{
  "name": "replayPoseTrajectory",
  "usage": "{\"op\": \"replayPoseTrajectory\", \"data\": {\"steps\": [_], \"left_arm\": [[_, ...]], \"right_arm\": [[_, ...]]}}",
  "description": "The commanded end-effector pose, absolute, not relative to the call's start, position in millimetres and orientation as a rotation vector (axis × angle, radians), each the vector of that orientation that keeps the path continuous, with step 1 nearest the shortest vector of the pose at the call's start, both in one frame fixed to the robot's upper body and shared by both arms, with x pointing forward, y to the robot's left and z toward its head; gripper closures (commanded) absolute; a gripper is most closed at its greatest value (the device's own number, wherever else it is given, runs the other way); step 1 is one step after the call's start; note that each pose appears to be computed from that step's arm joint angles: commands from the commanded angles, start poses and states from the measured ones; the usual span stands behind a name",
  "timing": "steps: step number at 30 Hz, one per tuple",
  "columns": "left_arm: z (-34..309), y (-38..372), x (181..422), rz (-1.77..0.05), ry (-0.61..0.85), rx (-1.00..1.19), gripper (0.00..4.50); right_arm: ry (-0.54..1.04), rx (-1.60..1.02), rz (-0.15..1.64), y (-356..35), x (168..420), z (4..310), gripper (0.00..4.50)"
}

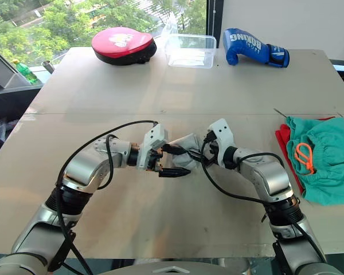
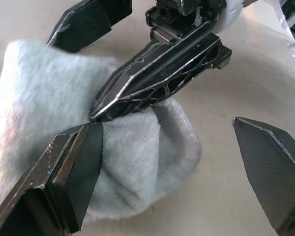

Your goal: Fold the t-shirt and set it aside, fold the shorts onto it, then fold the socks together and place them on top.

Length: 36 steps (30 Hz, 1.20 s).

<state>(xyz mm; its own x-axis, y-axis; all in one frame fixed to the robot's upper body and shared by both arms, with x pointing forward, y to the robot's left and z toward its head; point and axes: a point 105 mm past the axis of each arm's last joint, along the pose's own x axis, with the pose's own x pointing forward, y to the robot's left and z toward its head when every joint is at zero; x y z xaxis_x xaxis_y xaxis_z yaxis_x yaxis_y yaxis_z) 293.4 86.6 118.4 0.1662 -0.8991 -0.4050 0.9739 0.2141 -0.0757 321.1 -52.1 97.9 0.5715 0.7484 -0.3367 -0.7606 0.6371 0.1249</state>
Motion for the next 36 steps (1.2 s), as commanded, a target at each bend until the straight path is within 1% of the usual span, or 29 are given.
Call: {"op": "replayPoseTrajectory", "data": {"steps": [1,2,4,5,6,7,11,15,19,22,23,25,28,30,32,36], "left_arm": [[132.6,95.6,295.9,-1.322,0.342,0.254,0.0],[133.9,97.6,297.0,-1.312,0.337,0.256,0.0],[138.4,102.3,298.1,-1.298,0.32,0.265,0.0],[140.5,104.2,298.5,-1.293,0.311,0.271,0.0],[142.6,106.0,298.8,-1.288,0.305,0.275,0.0],[144.5,107.3,298.6,-1.287,0.299,0.278,0.0],[153.3,110.2,294.3,-1.305,0.262,0.309,0.0],[174.1,101.5,285.8,-1.365,0.171,0.316,0.0],[202.9,85.0,272.4,-1.446,0.05,0.304,0.0],[216.8,74.3,267.8,-1.472,-0.016,0.31,0.0],[220.4,70.1,267.6,-1.476,-0.04,0.319,0.0],[229.9,59.1,266.3,-1.499,-0.1,0.329,0.0],[239.6,50.7,265.4,-1.518,-0.167,0.33,0.0],[248.3,42.2,264.9,-1.543,-0.21,0.321,0.0],[252.1,36.4,264.5,-1.56,-0.227,0.327,0.0],[252.1,29.3,262.4,-1.583,-0.234,0.349,0.0]], "right_arm": [[0.479,-0.043,0.949,-45.5,311.3,74.5,1.8],[0.484,-0.043,0.96,-44.9,310.7,73.7,2.14],[0.481,-0.047,0.97,-44.7,311.2,73.7,3.14],[0.477,-0.044,0.975,-44.6,311.5,74.4,3.53],[0.472,-0.041,0.98,-44.3,311.7,75.7,4.1],[0.462,-0.039,0.983,-44.4,312.1,77.6,4.4],[0.391,0.018,0.979,-49.8,313.9,99.2,4.46],[0.323,0.091,0.945,-73.5,308.1,136.2,4.46],[0.25,0.156,0.848,-115.1,293.0,176.2,4.46],[0.221,0.164,0.767,-145.9,281.4,194.2,4.46],[0.209,0.163,0.72,-161.3,277.7,201.0,4.46],[0.181,0.16,0.556,-209.9,270.1,216.5,4.46],[0.183,0.148,0.433,-246.1,258.4,225.9,4.46],[0.192,0.134,0.317,-280.0,244.9,235.0,4.46],[0.199,0.129,0.236,-302.5,234.8,241.3,4.46],[0.246,0.134,0.114,-332.9,223.5,235.3,4.46]]}}
